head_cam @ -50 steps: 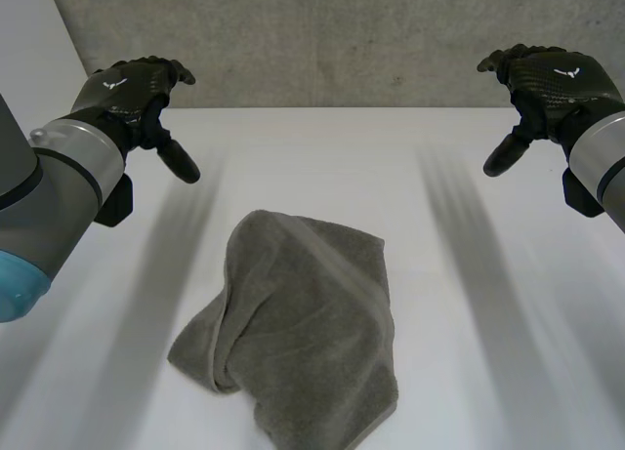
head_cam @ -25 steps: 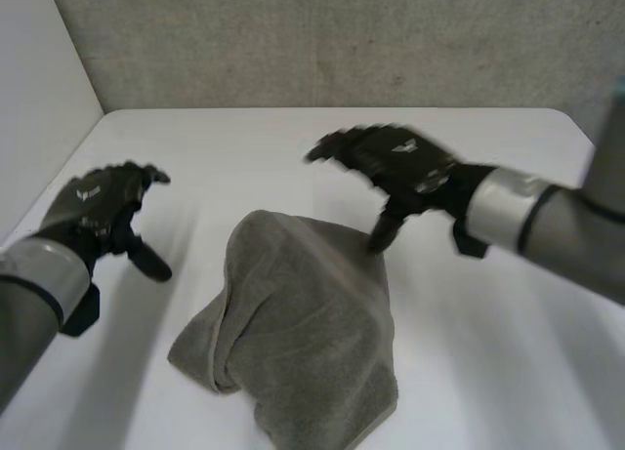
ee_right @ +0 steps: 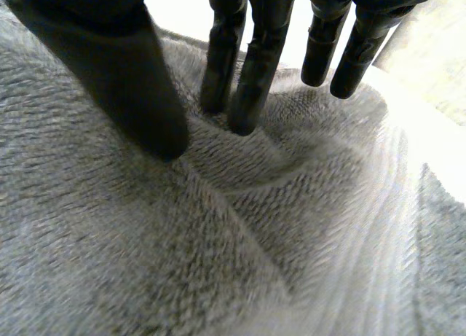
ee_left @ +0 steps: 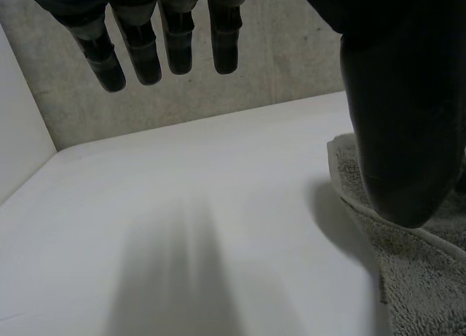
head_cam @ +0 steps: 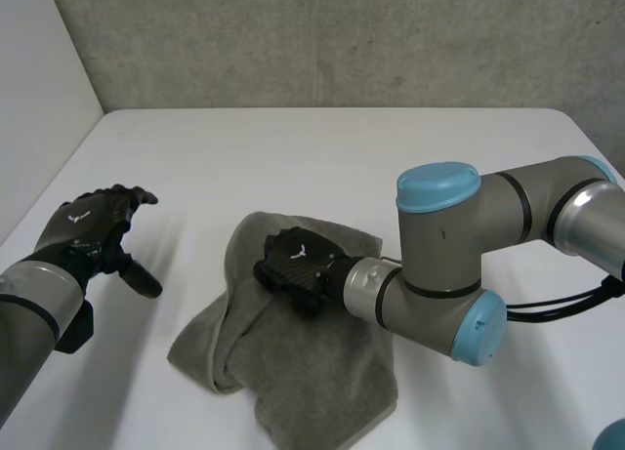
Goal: Fold the towel.
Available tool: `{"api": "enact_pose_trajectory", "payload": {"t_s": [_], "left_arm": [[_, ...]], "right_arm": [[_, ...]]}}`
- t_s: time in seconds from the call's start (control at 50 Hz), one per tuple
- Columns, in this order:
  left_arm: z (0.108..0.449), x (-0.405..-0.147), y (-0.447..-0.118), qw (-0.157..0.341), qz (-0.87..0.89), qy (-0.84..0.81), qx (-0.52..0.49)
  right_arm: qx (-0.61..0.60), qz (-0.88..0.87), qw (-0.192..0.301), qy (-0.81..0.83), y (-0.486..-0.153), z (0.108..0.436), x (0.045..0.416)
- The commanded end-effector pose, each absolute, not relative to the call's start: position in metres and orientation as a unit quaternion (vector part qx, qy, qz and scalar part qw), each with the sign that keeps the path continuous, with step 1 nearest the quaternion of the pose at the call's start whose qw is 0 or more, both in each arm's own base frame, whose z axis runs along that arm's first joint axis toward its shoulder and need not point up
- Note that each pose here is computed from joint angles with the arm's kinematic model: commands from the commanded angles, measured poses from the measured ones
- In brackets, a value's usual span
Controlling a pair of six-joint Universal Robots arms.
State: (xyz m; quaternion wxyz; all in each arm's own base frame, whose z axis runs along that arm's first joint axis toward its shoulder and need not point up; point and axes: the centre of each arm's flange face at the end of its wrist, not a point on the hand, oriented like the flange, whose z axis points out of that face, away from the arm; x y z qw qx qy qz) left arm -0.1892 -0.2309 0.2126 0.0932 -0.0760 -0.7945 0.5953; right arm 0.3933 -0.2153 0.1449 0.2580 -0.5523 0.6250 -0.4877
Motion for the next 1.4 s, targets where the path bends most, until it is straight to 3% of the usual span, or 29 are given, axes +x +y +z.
{"api": "enact_pose_trajectory", "payload": {"t_s": [0.02,0.12,0.16,0.22,0.26,0.34,0.44,0.54,0.7,0.84,0.96,1.16,1.3,1.34,1.36,1.4], "left_arm": [[0.215,-0.190,-0.232,0.094,0.598,-0.792,-0.077],[0.217,-0.194,-0.232,0.098,0.602,-0.788,-0.082],[0.217,-0.195,-0.232,0.099,0.602,-0.788,-0.085],[0.218,-0.197,-0.230,0.102,0.602,-0.787,-0.089],[0.218,-0.199,-0.229,0.105,0.601,-0.787,-0.092],[0.216,-0.205,-0.225,0.111,0.598,-0.787,-0.103],[0.214,-0.206,-0.225,0.112,0.595,-0.789,-0.104],[0.215,-0.205,-0.226,0.111,0.596,-0.788,-0.103],[0.216,-0.203,-0.226,0.109,0.598,-0.788,-0.099],[0.216,-0.204,-0.227,0.111,0.603,-0.783,-0.099],[0.215,-0.204,-0.227,0.111,0.603,-0.783,-0.099],[0.214,-0.204,-0.227,0.111,0.604,-0.783,-0.098],[0.215,-0.204,-0.228,0.111,0.605,-0.782,-0.098],[0.217,-0.205,-0.229,0.111,0.608,-0.780,-0.099],[0.217,-0.205,-0.229,0.111,0.608,-0.780,-0.099],[0.219,-0.205,-0.229,0.112,0.610,-0.778,-0.100]], "right_arm": [[-0.527,-0.538,0.226,0.617,-0.228,0.169,0.387],[-0.491,-0.552,0.165,0.654,-0.253,0.179,0.351],[-0.473,-0.548,0.123,0.678,-0.263,0.183,0.315],[-0.466,-0.545,0.109,0.689,-0.265,0.185,0.297],[-0.449,-0.536,0.086,0.709,-0.267,0.186,0.265],[-0.462,-0.529,0.091,0.706,-0.261,0.183,0.255],[-0.494,-0.532,0.132,0.675,-0.241,0.187,0.276],[-0.502,-0.568,0.215,0.616,-0.214,0.210,0.339],[-0.522,-0.550,0.248,0.602,-0.219,0.189,0.390],[-0.539,-0.518,0.259,0.612,-0.218,0.156,0.413],[-0.538,-0.512,0.240,0.626,-0.223,0.128,0.424],[-0.538,-0.513,0.239,0.625,-0.222,0.122,0.428],[-0.519,-0.556,0.232,0.606,-0.228,0.166,0.425],[-0.470,-0.615,0.221,0.593,-0.241,0.215,0.414],[-0.470,-0.615,0.221,0.593,-0.241,0.215,0.414],[-0.396,-0.668,0.212,0.594,-0.259,0.257,0.386]]}}
